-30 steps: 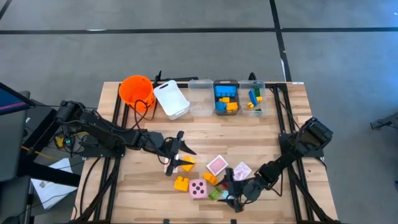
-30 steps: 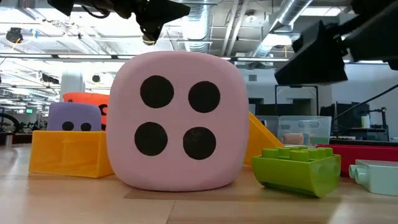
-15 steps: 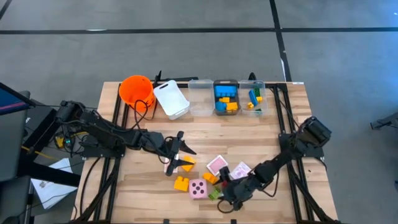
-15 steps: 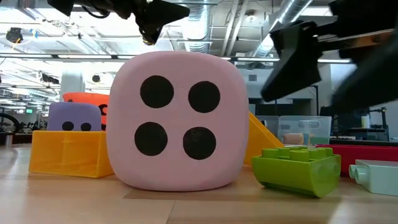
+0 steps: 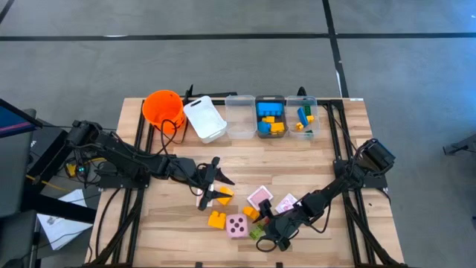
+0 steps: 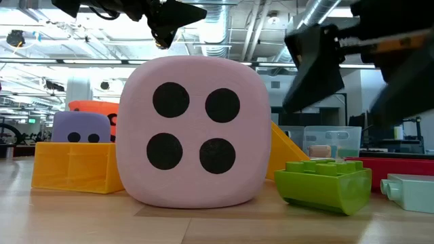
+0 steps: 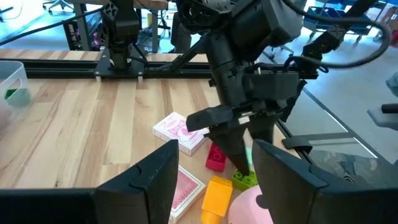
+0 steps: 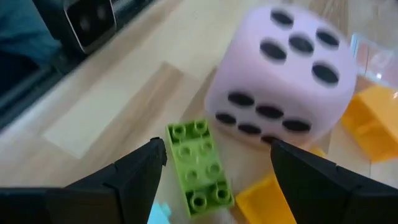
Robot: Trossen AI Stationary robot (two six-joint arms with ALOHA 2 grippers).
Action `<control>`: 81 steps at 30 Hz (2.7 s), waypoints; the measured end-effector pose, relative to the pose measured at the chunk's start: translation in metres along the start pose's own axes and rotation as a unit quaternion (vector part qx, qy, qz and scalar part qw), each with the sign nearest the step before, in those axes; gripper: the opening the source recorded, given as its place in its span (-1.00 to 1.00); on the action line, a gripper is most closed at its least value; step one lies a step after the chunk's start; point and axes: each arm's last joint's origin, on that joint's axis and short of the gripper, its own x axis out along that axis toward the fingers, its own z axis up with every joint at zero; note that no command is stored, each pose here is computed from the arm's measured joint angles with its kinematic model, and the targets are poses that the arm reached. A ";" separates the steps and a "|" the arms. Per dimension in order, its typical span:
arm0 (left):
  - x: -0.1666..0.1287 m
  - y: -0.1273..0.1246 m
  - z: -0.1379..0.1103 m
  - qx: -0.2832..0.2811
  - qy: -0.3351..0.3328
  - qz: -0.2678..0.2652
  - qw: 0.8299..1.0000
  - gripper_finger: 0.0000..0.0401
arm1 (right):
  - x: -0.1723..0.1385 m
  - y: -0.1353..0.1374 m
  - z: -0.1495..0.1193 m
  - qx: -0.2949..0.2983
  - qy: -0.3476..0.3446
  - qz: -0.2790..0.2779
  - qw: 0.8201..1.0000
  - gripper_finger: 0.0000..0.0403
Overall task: Pick & Place Toys
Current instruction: Put the small light green game piece into the right transparent bin
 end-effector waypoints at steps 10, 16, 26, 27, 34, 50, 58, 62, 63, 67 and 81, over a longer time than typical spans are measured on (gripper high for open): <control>0.000 0.000 0.000 0.000 0.000 0.000 1.000 -0.01 | 0.001 -0.004 -0.003 0.001 0.017 -0.004 1.000 0.45; 0.000 0.000 0.000 0.000 0.000 0.000 1.000 -0.01 | 0.001 -0.003 0.000 0.019 0.004 0.019 1.000 0.45; 0.000 0.000 0.000 0.000 0.000 0.000 1.000 -0.01 | 0.001 -0.003 0.003 0.020 -0.009 0.019 1.000 0.45; 0.000 0.000 0.000 0.000 0.000 0.000 1.000 -0.01 | 0.001 -0.003 0.003 0.021 -0.010 0.019 1.000 0.45; 0.000 0.000 -0.001 0.000 0.005 0.000 1.000 -0.01 | 0.037 0.015 0.030 -0.034 0.001 0.046 0.998 0.45; -0.001 -0.002 -0.006 -0.026 0.033 -0.001 0.999 -0.01 | 0.074 0.026 0.058 -0.051 0.088 0.108 0.989 0.45; 0.000 -0.002 -0.005 -0.026 0.024 -0.001 0.999 -0.01 | 0.071 0.014 0.048 0.017 0.155 0.082 0.984 0.45; 0.000 -0.002 -0.004 -0.026 0.024 -0.001 0.999 -0.01 | 0.072 0.010 0.047 0.030 0.157 0.079 0.984 0.45; 0.000 -0.002 -0.004 -0.026 0.024 -0.001 0.999 -0.01 | 0.072 0.009 0.047 0.035 0.157 0.078 0.984 0.45; 0.000 -0.002 -0.004 -0.026 0.024 -0.001 0.999 -0.01 | 0.073 0.004 0.047 0.044 0.157 0.075 0.984 0.45; 0.000 -0.002 -0.004 -0.026 0.024 -0.001 0.999 -0.01 | 0.073 -0.024 0.038 0.159 0.209 0.014 0.965 0.45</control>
